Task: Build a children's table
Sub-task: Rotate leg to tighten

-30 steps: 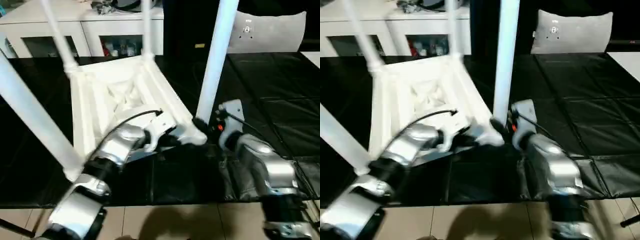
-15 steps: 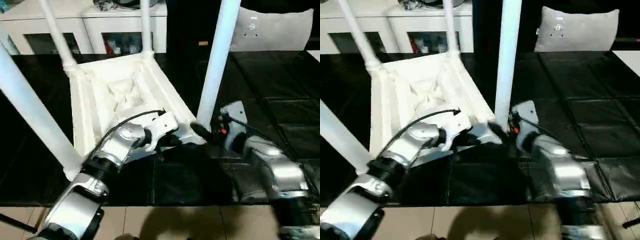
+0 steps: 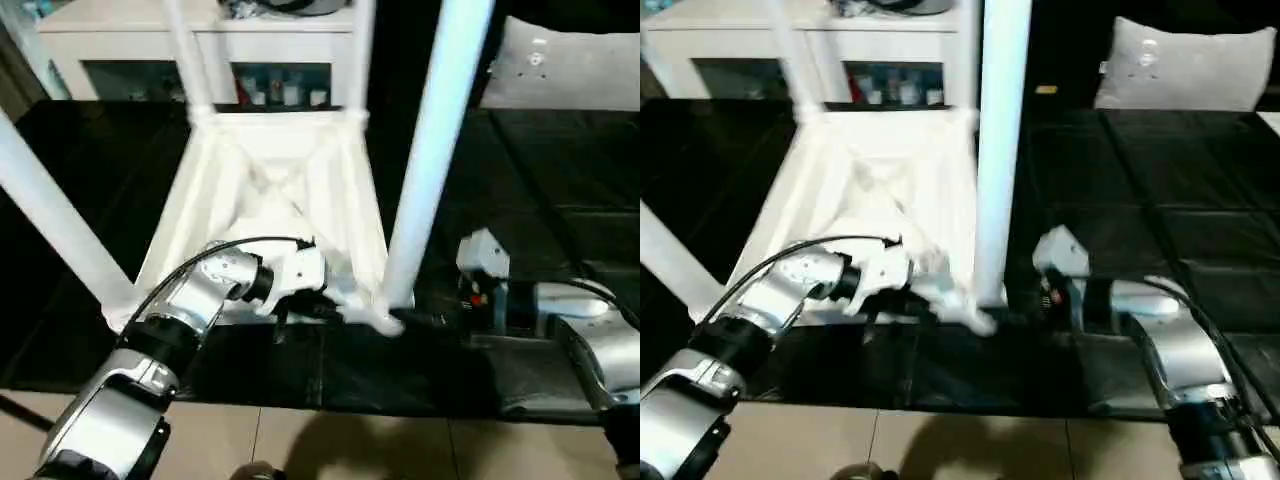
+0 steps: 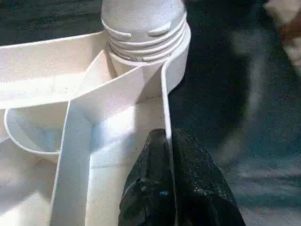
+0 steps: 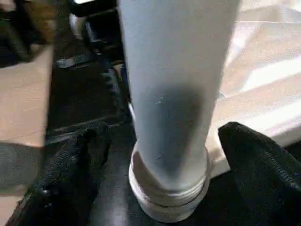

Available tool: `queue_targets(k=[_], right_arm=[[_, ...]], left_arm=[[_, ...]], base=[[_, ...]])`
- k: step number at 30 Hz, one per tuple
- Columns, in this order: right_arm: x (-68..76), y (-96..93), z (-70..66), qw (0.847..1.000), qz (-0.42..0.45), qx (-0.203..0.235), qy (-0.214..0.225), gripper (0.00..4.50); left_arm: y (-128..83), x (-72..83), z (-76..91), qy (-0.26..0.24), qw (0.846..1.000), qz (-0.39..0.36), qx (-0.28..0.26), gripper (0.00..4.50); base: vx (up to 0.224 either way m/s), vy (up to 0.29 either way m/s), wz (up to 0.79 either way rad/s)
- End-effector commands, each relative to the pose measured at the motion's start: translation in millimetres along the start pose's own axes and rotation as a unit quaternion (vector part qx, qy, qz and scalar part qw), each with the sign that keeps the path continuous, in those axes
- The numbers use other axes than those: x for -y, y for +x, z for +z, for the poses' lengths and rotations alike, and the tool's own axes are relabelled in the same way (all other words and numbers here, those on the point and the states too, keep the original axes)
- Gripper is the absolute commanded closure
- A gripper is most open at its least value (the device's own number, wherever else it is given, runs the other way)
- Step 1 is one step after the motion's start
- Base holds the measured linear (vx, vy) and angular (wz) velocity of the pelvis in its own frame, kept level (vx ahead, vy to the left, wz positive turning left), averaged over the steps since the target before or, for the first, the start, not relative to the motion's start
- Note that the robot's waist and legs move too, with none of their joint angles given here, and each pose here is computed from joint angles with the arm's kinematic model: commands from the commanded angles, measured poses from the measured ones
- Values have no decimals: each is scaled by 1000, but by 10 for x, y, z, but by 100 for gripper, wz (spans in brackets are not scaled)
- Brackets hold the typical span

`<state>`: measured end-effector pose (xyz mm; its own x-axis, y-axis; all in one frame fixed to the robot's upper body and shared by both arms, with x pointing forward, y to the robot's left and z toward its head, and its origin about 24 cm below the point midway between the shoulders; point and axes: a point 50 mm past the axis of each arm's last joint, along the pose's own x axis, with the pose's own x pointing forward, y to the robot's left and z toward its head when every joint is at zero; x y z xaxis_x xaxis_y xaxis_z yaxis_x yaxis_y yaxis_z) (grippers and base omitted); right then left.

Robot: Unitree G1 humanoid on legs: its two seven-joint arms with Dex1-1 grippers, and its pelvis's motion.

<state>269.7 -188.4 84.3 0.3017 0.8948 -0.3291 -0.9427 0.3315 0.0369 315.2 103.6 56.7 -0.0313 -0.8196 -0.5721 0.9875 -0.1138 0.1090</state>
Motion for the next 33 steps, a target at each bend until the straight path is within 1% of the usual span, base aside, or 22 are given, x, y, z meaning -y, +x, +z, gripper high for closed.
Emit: queue_targets(k=[1, 3, 5, 8, 10, 12, 14, 17, 18, 22, 24, 26, 27, 28, 29, 30, 31, 33], right_arm=[[-22, -3, 12, 999, 33, -2, 11, 78], [-33, -4, -3, 999, 49, -5, 21, 105], [-36, -3, -8, 998, 56, -6, 25, 115], [-34, 4, -2, 998, 63, -2, 28, 150], [-30, 16, 2, 998, 64, 0, 28, 155], [-24, 26, 5, 998, 63, 2, 28, 181], [-19, 39, 8, 998, 62, 3, 28, 189], [-21, 64, 5, 997, 63, 7, 31, 230], [-28, 68, 3, 997, 66, 8, 34, 230], [-70, 84, -11, 996, 78, 10, 42, 255], [-120, 118, 0, 995, 79, 27, 56, 256], [-167, 214, -3, 996, 56, 34, 69, 257], [-167, 214, -3, 996, 56, 34, 69, 257], [-147, 324, -12, 996, 5, 36, 77, 257], [-144, 334, -13, 996, 0, 36, 78, 257], [-95, 439, -17, 994, -55, 39, 92, 257], [-64, 500, -16, 990, -86, 40, 101, 257], [-29, 545, -13, 987, -117, 39, 107, 258]], left_arm=[[47, 61, 53, 42, 998, -52, -16, 450], [43, 66, 43, 45, 997, -56, -21, 450], [44, 67, 40, 45, 997, -57, -22, 450], [40, 73, 37, 45, 997, -61, -21, 450], [38, 75, 35, 45, 997, -63, -21, 450], [36, 76, 34, 46, 997, -64, -20, 450], [35, 77, 32, 47, 996, -67, -21, 450], [33, 75, 32, 49, 996, -67, -22, 450], [33, 75, 32, 49, 996, -67, -22, 450], [36, 68, 32, 42, 997, -63, -18, 450], [51, 43, 30, 24, 999, -44, -18, 450], [106, -19, 65, -3, 1000, -3, -10, 450], [106, -19, 65, -3, 1000, -3, -10, 450], [166, -65, 118, -21, 999, 24, 2, 450], [172, -69, 123, -23, 999, 26, 3, 450], [234, -108, 189, -40, 998, 48, 18, 450], [274, -132, 235, -51, 996, 61, 28, 450], [310, -155, 279, -61, 995, 74, 36, 450]], base=[[0, 0, 0], [0, 0, 0], [0, 0, 0], [0, 0, 0], [0, 0, 0], [0, 0, 0], [0, 0, 0], [0, 0, 0], [0, 0, 0], [0, 0, 0], [0, 0, 0], [0, 0, 0], [0, 0, 0], [0, 0, 0], [0, 0, 0], [0, 0, 0], [0, 0, 0], [0, 0, 0]])
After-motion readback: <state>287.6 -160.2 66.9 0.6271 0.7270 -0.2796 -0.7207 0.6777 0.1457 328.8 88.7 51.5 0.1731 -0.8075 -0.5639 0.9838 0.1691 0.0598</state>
